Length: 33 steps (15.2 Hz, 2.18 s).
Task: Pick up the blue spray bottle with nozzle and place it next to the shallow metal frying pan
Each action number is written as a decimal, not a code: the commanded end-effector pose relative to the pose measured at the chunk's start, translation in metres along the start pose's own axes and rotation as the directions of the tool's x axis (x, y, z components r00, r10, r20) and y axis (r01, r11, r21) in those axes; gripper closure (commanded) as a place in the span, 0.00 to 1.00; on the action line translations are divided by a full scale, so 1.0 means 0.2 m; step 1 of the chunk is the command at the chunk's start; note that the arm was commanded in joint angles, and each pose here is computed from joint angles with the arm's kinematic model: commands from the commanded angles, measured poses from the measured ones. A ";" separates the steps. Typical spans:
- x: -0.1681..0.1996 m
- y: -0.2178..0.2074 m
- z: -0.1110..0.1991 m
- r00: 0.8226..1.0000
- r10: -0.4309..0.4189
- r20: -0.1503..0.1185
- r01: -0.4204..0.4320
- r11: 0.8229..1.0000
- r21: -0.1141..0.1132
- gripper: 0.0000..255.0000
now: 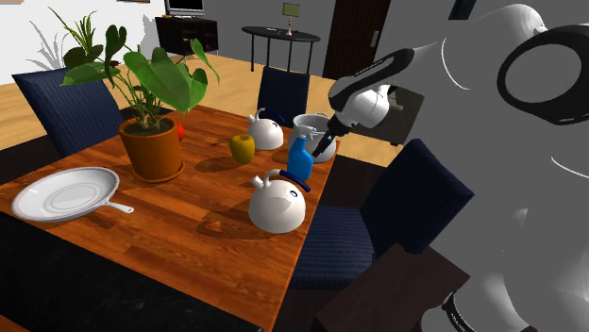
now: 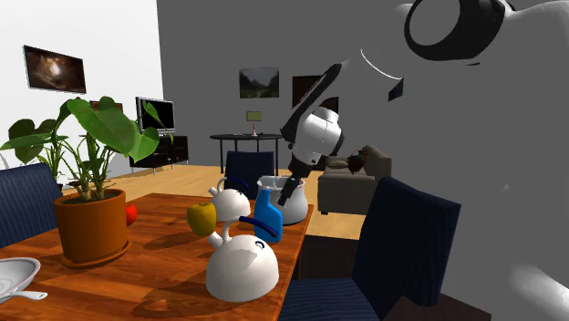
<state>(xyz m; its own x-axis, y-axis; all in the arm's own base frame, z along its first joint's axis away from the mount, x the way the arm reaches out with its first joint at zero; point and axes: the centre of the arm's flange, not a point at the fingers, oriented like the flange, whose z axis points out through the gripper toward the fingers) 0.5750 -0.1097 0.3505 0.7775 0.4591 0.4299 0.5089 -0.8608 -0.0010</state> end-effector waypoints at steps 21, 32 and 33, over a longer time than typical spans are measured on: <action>0.06 0.04 0.31 0.999 -0.032 -0.024 0.032 0.999 0.014 1.00; 0.12 0.04 0.19 0.999 -0.032 -0.024 0.032 0.999 0.014 1.00; 0.13 0.04 0.17 0.999 -0.032 -0.024 0.032 0.999 0.014 1.00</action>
<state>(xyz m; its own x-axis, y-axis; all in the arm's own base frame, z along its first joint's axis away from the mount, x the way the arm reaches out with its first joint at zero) 0.6102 -0.0975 0.3257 0.7518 0.4811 0.4510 0.5390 -0.8423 0.0001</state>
